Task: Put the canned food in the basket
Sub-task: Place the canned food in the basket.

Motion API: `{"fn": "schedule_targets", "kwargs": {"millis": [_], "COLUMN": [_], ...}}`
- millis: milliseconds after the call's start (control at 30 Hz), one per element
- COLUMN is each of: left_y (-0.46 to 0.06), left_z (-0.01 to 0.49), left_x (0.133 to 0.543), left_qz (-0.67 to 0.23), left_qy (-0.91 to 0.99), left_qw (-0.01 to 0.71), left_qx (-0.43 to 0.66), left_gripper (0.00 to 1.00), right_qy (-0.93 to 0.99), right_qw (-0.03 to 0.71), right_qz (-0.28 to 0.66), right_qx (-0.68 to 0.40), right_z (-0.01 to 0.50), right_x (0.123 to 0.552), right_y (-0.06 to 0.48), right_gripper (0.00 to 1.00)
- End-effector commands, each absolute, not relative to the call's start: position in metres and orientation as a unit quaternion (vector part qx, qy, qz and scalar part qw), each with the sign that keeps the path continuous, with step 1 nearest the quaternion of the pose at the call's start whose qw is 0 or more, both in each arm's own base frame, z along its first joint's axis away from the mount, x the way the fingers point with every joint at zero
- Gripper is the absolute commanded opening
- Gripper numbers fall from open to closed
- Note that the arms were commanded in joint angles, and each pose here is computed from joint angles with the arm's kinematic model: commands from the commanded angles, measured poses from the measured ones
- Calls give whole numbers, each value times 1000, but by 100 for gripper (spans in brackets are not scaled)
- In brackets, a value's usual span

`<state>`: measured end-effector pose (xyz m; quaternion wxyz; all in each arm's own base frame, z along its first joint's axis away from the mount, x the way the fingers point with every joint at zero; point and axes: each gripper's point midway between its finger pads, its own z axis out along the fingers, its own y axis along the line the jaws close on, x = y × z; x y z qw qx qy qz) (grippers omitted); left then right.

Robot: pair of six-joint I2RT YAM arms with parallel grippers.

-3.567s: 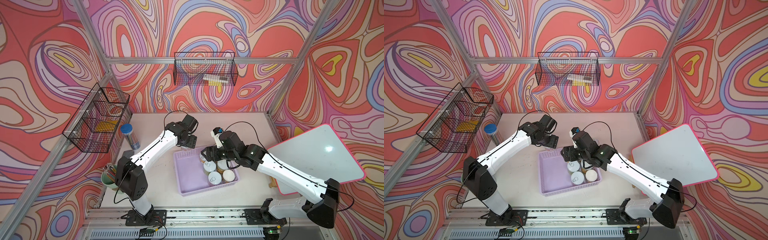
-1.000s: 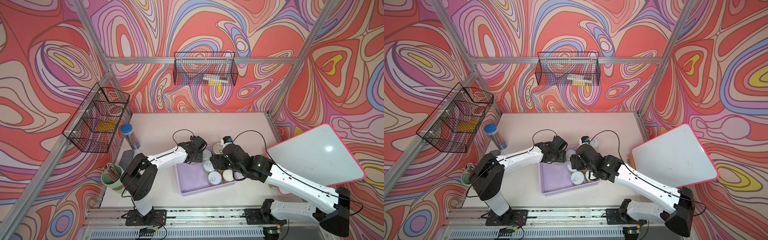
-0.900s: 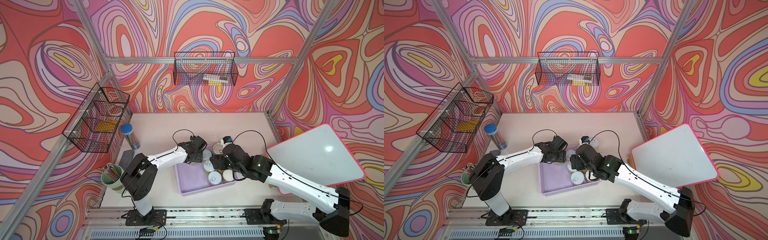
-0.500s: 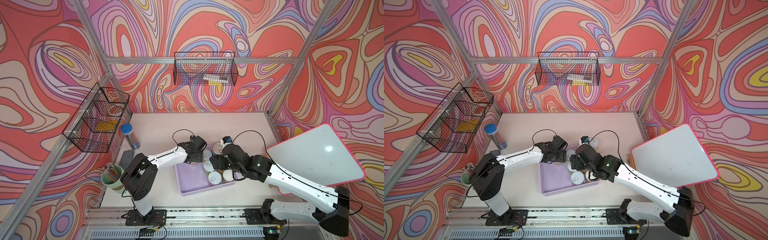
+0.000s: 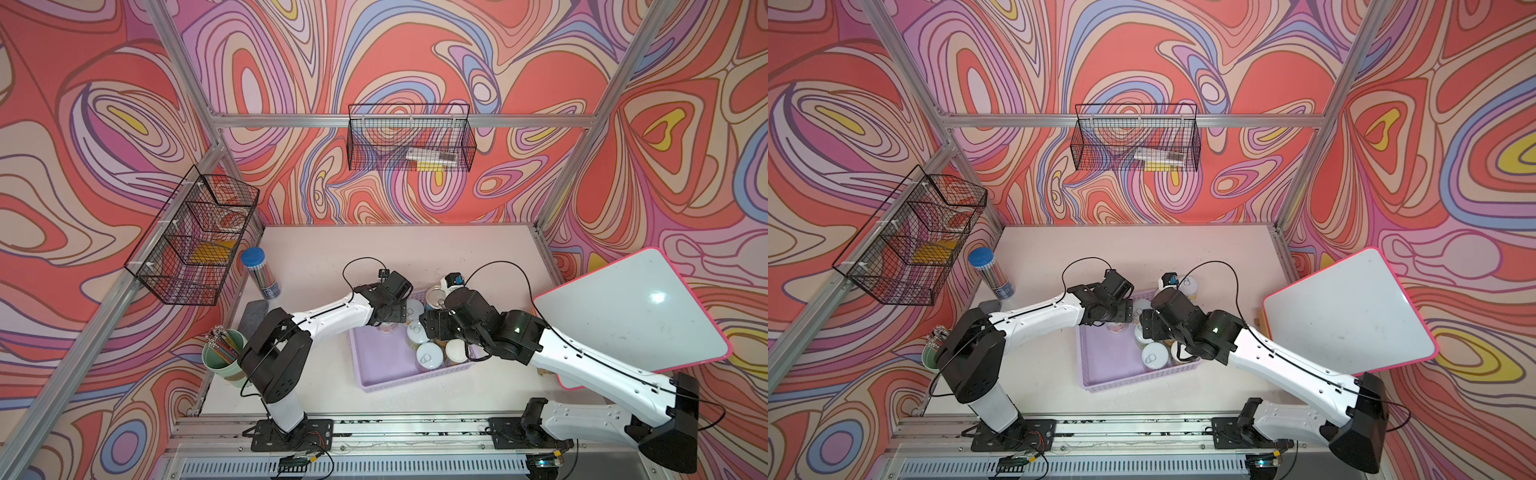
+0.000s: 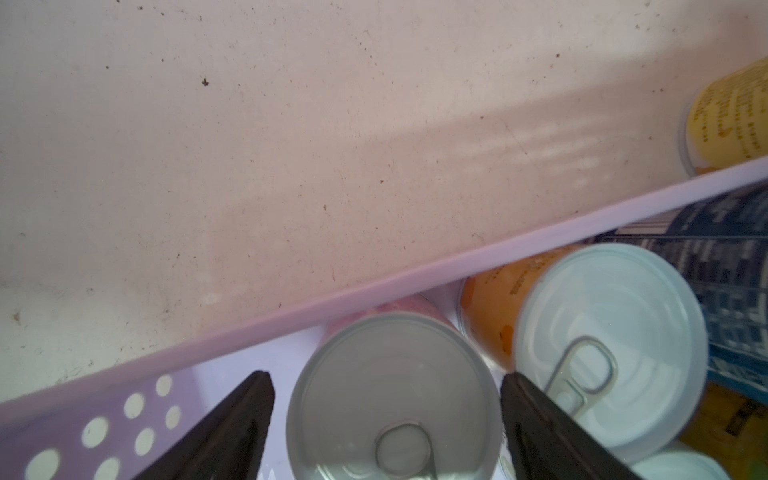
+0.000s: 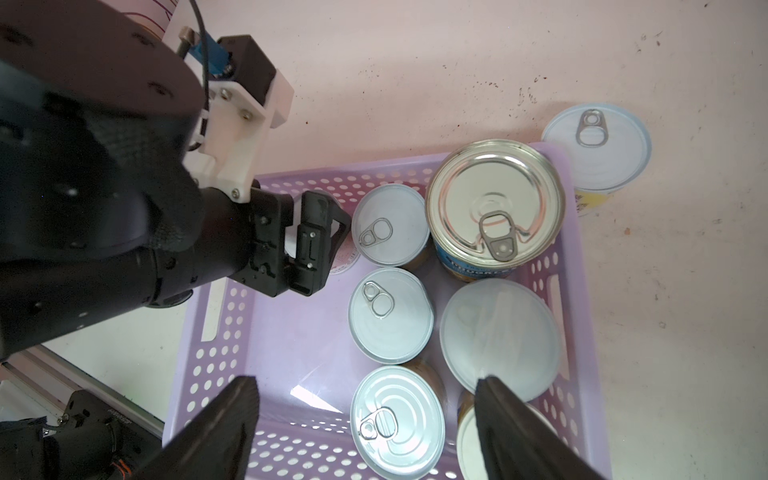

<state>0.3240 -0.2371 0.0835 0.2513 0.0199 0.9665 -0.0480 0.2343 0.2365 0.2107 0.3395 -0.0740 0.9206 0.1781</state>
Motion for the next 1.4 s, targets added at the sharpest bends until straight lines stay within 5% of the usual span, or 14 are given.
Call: {"fn": "schedule_targets", "kwargs": {"millis": [0, 367, 933, 1033, 1200, 1367], "left_y": [-234, -216, -250, -252, -241, -226], "left_z": [102, 87, 73, 75, 80, 102], "left_x": [319, 304, 319, 321, 318, 309], "left_qz": [-70, -55, -99, -101, -83, -79], "left_qy": [960, 963, 963, 962, 963, 958], "left_qw": [270, 264, 252, 252, 255, 274], "left_qx": [10, 1, 14, 16, 10, 8], "left_gripper": [91, 66, 52, 53, 76, 80], "right_qy": [918, 920, 922, 922, 920, 916], "right_qw": [350, 345, 347, 348, 360, 380], "right_qz": [174, 174, 163, 161, 144, 118], "right_qx": [-65, -70, -61, -61, -58, -50], "right_z": [218, 213, 213, 214, 224, 238], "right_x": [239, 242, 240, 240, 246, 261], "right_y": [233, 240, 230, 230, 224, 208], "right_gripper": [83, 83, 83, 83, 84, 85]}}
